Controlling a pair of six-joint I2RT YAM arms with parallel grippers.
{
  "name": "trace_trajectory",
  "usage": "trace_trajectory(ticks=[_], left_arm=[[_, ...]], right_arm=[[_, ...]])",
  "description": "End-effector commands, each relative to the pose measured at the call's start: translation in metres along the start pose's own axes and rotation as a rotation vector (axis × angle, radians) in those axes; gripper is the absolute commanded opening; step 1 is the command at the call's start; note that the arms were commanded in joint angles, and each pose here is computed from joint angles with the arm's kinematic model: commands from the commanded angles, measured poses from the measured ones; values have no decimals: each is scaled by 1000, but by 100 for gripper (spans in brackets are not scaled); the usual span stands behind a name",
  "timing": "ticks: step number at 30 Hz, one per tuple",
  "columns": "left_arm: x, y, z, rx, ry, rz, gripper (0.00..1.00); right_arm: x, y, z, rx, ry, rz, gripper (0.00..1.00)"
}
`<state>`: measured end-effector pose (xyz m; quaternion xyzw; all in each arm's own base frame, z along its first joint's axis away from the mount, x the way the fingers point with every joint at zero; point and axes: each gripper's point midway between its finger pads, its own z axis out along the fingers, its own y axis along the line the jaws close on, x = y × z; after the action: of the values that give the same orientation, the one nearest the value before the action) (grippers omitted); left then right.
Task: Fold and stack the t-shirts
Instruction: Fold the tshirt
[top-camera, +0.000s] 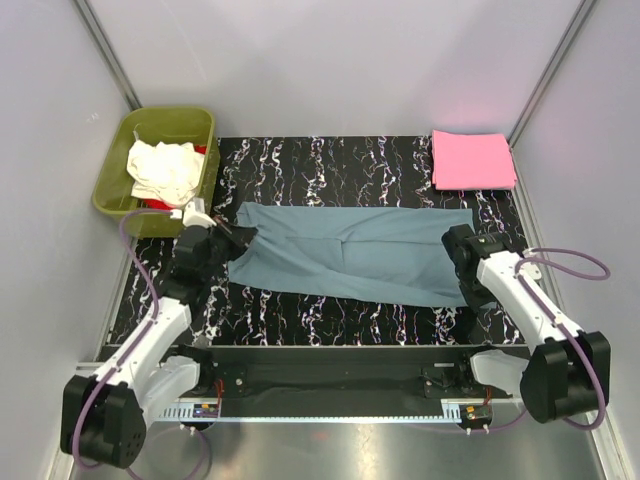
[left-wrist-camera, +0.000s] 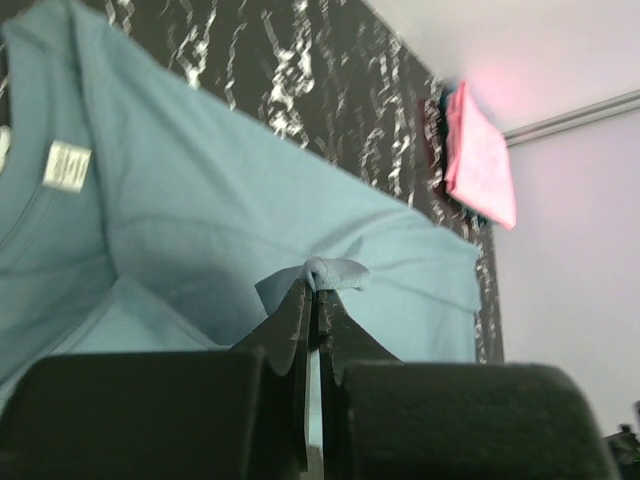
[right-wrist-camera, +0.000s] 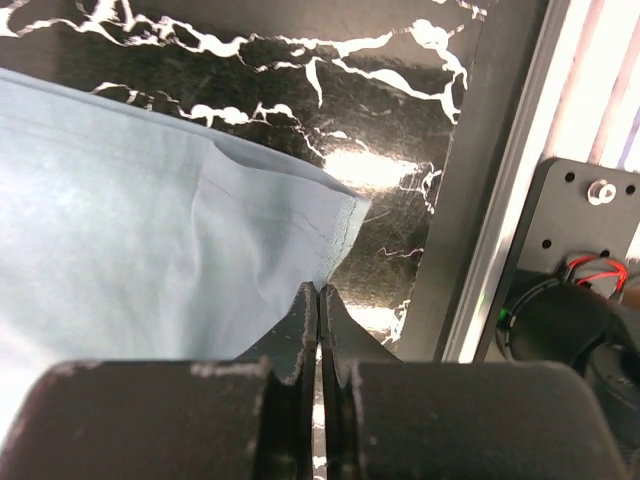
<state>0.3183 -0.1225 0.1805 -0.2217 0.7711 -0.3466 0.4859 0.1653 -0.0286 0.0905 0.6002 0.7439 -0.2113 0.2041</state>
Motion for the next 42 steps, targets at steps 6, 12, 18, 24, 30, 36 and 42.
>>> trace_trajectory(ticks=[6, 12, 18, 24, 30, 36, 42], left_arm=[[12, 22, -20, -86, -27, 37, 0], [-26, 11, -12, -176, -77, 164, 0], [-50, 0, 3, -214, -94, 237, 0], [-59, -6, 29, -222, -71, 269, 0], [-44, -18, 61, -143, 57, 308, 0], [-36, -9, 82, -179, 133, 337, 0], [-38, 2, 95, -231, 148, 369, 0]], right_arm=[[-26, -8, -4, -3, -113, -136, 0], [-32, 47, -10, -139, -145, -270, 0], [-35, 84, -10, -219, -187, -413, 0], [-30, 123, -12, -310, -183, -519, 0], [-26, 143, 13, -256, -162, -579, 0], [-28, 155, 40, -239, -90, -579, 0], [-33, 155, 53, -247, -56, -558, 0]])
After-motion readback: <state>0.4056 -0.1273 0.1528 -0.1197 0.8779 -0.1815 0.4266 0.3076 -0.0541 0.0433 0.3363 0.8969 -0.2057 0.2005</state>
